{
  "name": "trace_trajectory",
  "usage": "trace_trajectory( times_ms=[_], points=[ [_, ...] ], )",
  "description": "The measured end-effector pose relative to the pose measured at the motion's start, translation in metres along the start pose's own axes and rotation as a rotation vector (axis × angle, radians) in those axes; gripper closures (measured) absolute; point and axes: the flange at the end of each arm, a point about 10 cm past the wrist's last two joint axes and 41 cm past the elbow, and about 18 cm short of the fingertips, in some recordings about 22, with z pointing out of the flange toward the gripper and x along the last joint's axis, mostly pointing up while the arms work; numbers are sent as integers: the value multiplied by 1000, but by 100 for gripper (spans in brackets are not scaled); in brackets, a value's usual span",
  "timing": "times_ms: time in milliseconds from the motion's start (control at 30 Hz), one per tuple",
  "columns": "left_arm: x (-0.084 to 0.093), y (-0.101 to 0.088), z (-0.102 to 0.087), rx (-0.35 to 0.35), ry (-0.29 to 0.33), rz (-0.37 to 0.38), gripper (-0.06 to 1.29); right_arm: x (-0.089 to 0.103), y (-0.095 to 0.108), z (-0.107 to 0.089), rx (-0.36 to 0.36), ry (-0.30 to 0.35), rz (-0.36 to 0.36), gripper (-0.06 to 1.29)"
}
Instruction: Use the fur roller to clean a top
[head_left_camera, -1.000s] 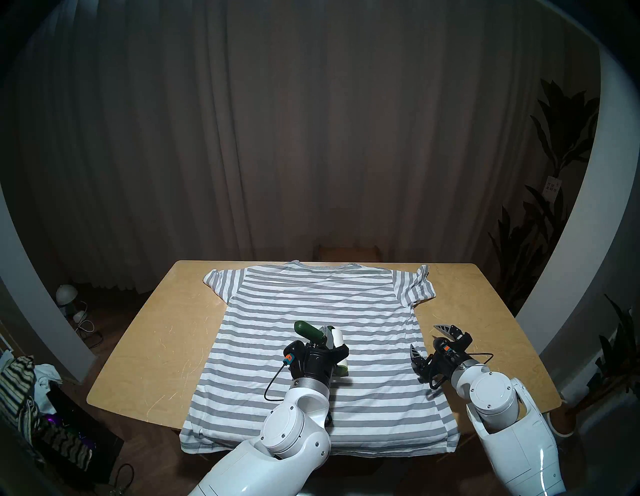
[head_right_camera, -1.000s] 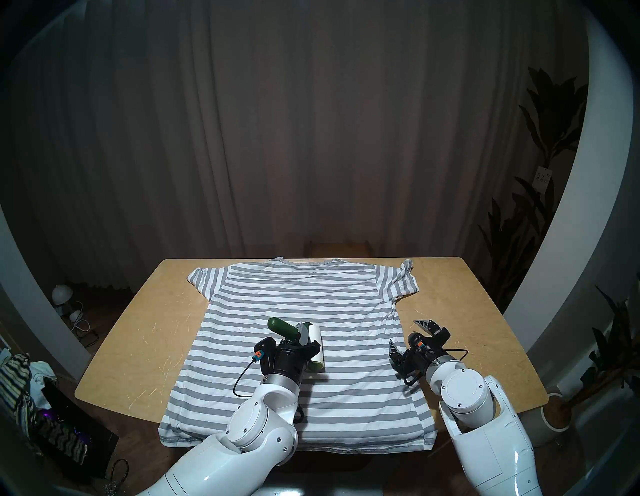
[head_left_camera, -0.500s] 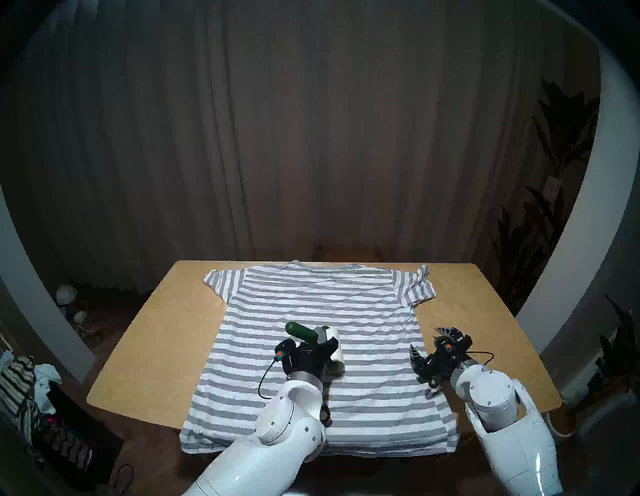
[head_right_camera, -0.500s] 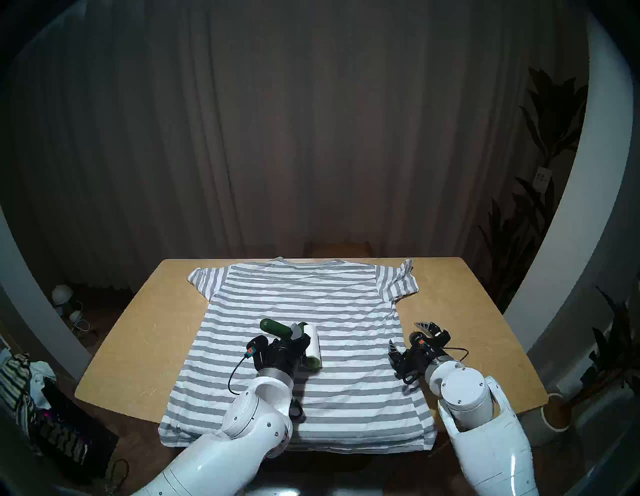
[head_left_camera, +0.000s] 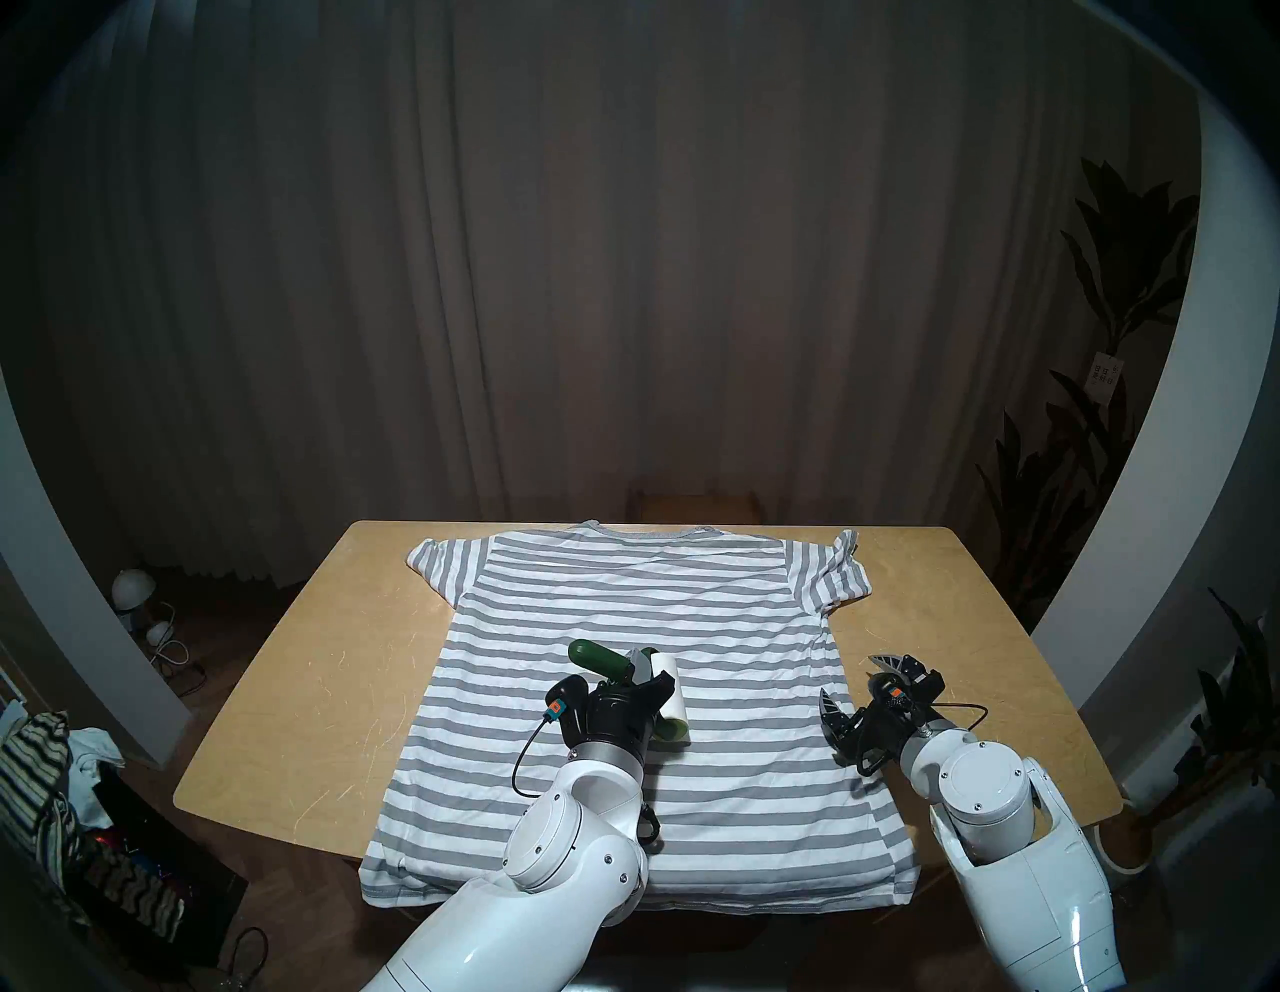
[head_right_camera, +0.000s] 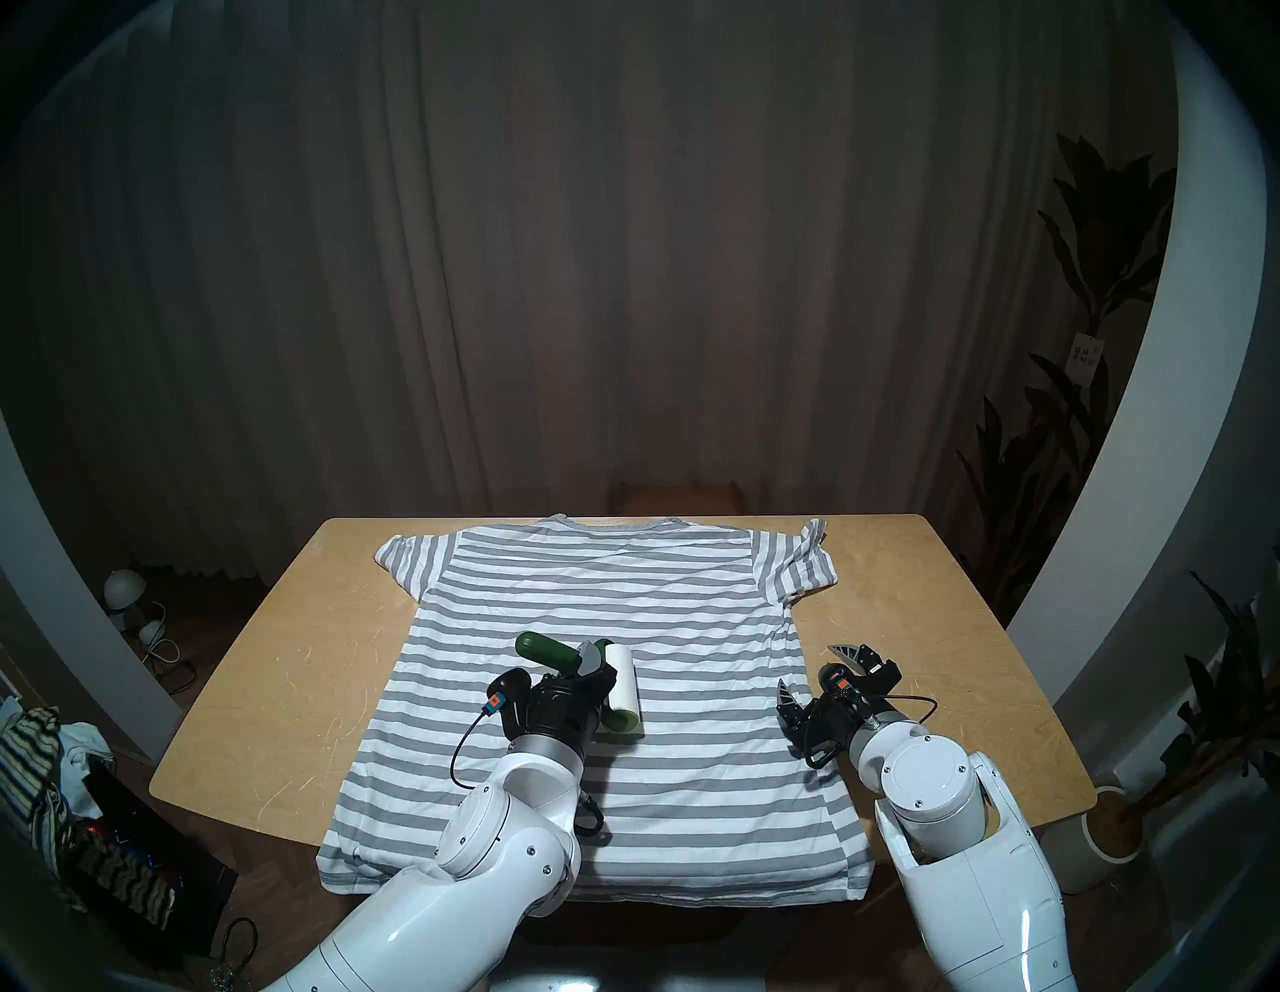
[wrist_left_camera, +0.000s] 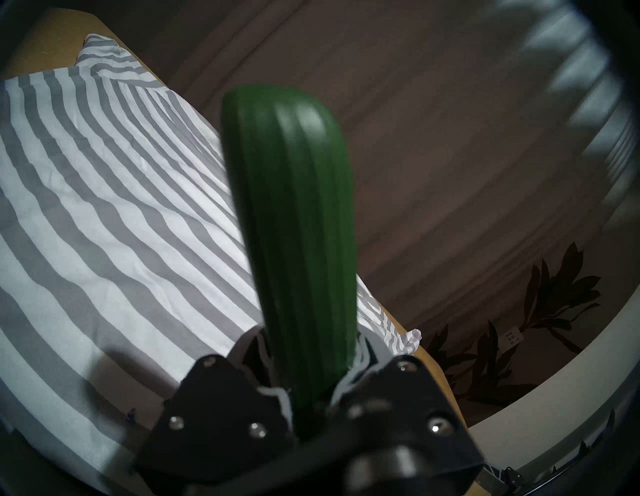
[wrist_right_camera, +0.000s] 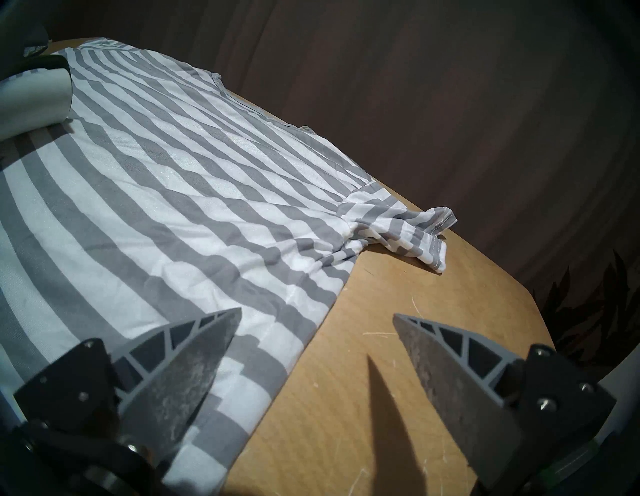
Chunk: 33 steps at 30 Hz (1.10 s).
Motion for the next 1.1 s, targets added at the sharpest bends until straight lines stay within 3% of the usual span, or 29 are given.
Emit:
trace_trajectory(
  times_ms=[233, 433, 767, 1100],
  points=[
    [11, 13, 1, -37, 39, -31, 113, -1, 0, 0, 2, 5, -2, 6],
    [7, 17, 2, -37, 27, -47, 113, -1, 1, 0, 6, 11, -8, 6],
    [-17, -4, 5, 29, -47, -14, 114, -1, 2, 1, 18, 19, -16, 6],
    [-14, -7, 11, 48, -21, -10, 114, -1, 3, 1, 27, 20, -27, 6]
  ],
)
